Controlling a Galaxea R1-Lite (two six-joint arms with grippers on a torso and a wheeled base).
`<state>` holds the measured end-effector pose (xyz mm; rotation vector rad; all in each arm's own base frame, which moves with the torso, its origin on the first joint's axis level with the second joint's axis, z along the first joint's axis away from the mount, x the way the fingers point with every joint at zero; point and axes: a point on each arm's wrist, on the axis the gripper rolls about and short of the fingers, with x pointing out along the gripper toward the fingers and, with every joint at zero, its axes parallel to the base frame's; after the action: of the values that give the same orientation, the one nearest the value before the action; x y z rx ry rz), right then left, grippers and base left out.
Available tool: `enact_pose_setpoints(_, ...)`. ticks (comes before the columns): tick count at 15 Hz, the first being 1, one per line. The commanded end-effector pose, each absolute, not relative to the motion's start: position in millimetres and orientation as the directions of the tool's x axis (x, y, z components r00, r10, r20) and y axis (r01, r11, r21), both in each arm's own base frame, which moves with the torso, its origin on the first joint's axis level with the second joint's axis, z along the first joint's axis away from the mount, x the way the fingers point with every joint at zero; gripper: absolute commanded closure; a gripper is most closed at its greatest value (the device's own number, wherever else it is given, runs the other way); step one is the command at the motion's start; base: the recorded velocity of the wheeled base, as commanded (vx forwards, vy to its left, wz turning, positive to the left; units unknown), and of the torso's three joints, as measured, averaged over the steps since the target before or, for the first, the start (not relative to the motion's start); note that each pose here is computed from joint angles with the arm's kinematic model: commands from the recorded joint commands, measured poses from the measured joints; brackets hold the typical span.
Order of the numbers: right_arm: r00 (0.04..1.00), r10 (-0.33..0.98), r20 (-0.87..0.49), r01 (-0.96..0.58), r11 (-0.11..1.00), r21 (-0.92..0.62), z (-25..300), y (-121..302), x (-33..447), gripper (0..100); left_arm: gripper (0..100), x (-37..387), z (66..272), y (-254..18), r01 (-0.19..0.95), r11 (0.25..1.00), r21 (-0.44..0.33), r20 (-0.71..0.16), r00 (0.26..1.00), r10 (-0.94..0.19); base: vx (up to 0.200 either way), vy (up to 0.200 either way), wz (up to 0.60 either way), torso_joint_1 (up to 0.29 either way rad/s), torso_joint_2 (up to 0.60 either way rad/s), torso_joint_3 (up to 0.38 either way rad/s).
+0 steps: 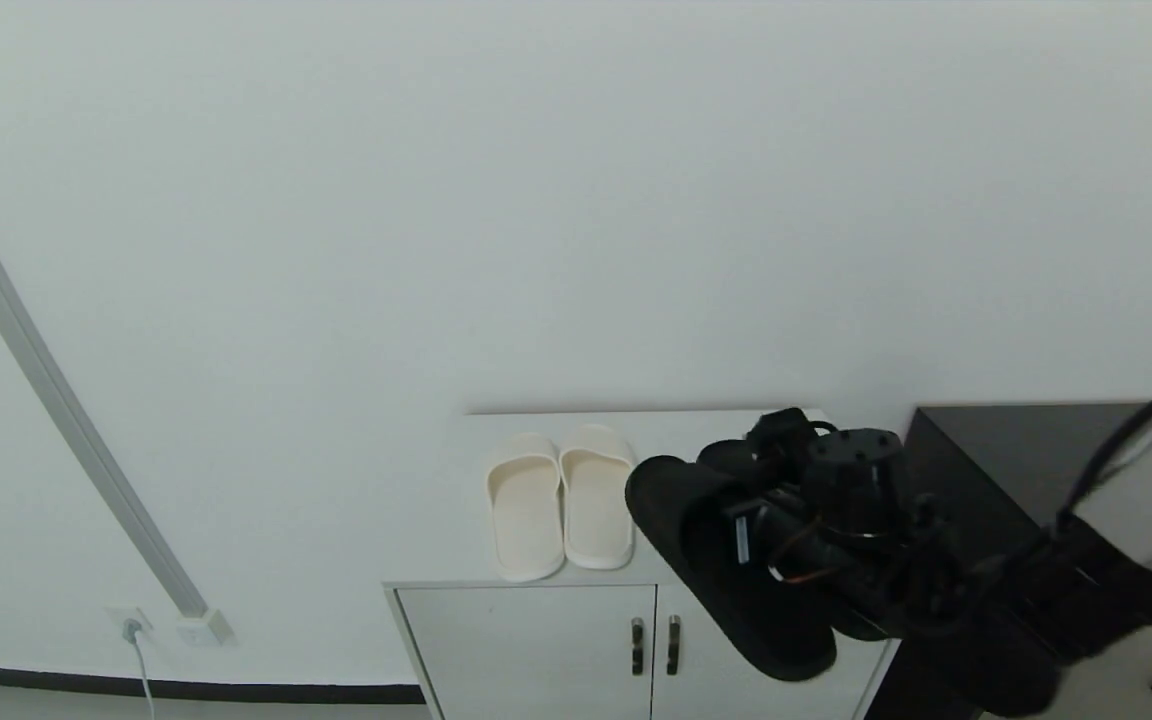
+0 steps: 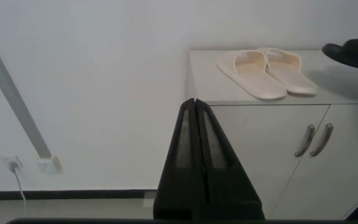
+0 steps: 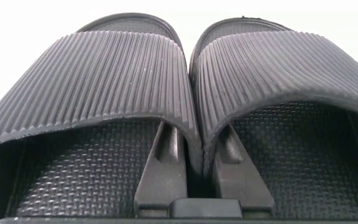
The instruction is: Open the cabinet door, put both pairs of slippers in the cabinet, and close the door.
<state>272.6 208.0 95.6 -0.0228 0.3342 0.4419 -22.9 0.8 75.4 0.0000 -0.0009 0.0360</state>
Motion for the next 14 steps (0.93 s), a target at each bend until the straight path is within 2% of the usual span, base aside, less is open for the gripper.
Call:
enact_pose_setpoints(1,0.744,0.603,-0.288,-0.605,0.791,0.094,128,181,201,100,100,-23,75,1,-0.037,0.999,-0.001,-0.002,0.999,0.037,0.000,0.000,0.00,0.000,0.00,0.000)
enact_pose_setpoints(6,0.679,0.661,-0.319,-0.679,0.731,0.069,124,174,172,100,100,-23,75,1,-0.035,0.999,0.000,-0.002,0.999,0.035,0.000,0.000,0.00,0.000,0.00,0.000)
enact_pose_setpoints(11,0.676,0.658,-0.332,-0.679,0.731,0.065,120,174,169,100,100,-23,75,1,-0.026,1.000,0.002,-0.002,1.000,0.026,-0.200,0.000,0.00,0.005,0.00,0.002)
enact_pose_setpoints(14,0.662,0.664,-0.347,-0.690,0.721,0.061,117,174,165,100,100,-23,75,1,-0.028,1.000,0.002,0.000,1.000,0.028,0.000,0.000,0.00,0.000,0.00,0.000)
